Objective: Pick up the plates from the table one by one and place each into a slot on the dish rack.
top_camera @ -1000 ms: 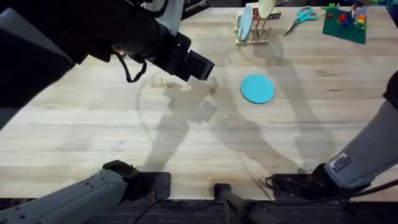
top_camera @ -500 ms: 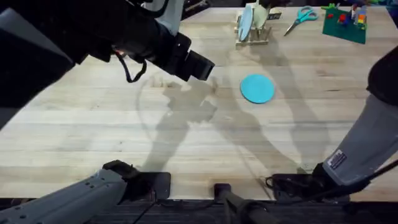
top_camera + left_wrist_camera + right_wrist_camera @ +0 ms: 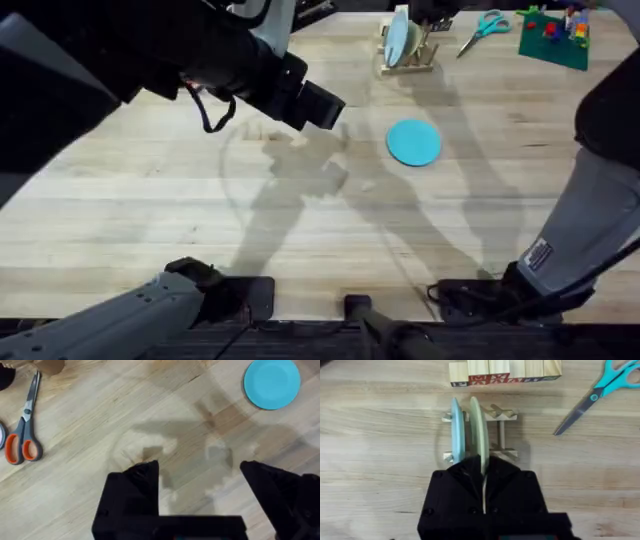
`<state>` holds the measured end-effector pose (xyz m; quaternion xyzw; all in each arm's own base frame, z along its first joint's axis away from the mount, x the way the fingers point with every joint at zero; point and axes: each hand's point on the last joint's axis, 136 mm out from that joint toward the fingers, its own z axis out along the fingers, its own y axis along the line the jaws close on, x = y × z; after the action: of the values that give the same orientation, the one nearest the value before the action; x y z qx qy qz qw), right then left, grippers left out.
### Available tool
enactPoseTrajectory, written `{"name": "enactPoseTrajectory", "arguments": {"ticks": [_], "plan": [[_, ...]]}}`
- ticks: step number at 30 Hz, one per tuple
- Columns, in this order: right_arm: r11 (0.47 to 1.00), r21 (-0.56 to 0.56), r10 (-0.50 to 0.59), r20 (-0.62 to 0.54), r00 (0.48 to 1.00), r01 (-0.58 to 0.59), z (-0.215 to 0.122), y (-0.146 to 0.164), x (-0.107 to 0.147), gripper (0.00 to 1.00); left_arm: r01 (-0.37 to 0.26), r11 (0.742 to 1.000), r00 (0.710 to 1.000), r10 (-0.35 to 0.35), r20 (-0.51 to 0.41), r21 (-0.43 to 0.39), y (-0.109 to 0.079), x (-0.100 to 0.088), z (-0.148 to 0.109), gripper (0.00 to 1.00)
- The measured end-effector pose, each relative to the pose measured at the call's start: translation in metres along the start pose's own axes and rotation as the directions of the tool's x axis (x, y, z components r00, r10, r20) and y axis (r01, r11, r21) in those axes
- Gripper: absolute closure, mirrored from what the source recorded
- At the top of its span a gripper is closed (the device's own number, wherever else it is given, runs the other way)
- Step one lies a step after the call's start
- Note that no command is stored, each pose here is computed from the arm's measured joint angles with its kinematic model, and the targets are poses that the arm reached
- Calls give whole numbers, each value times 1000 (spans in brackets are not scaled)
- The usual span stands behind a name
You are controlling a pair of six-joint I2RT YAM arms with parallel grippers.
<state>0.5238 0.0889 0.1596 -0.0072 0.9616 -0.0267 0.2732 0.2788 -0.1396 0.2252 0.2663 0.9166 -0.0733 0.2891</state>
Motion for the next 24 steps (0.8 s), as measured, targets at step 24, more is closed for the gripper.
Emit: {"name": "enactPoseTrajectory", "arguments": {"ticks": [24], "plan": [[1000,4,0,-19,1000,0,10,1,5,718,0,1000,1000,0,0,0,0,0,0,7]]}}
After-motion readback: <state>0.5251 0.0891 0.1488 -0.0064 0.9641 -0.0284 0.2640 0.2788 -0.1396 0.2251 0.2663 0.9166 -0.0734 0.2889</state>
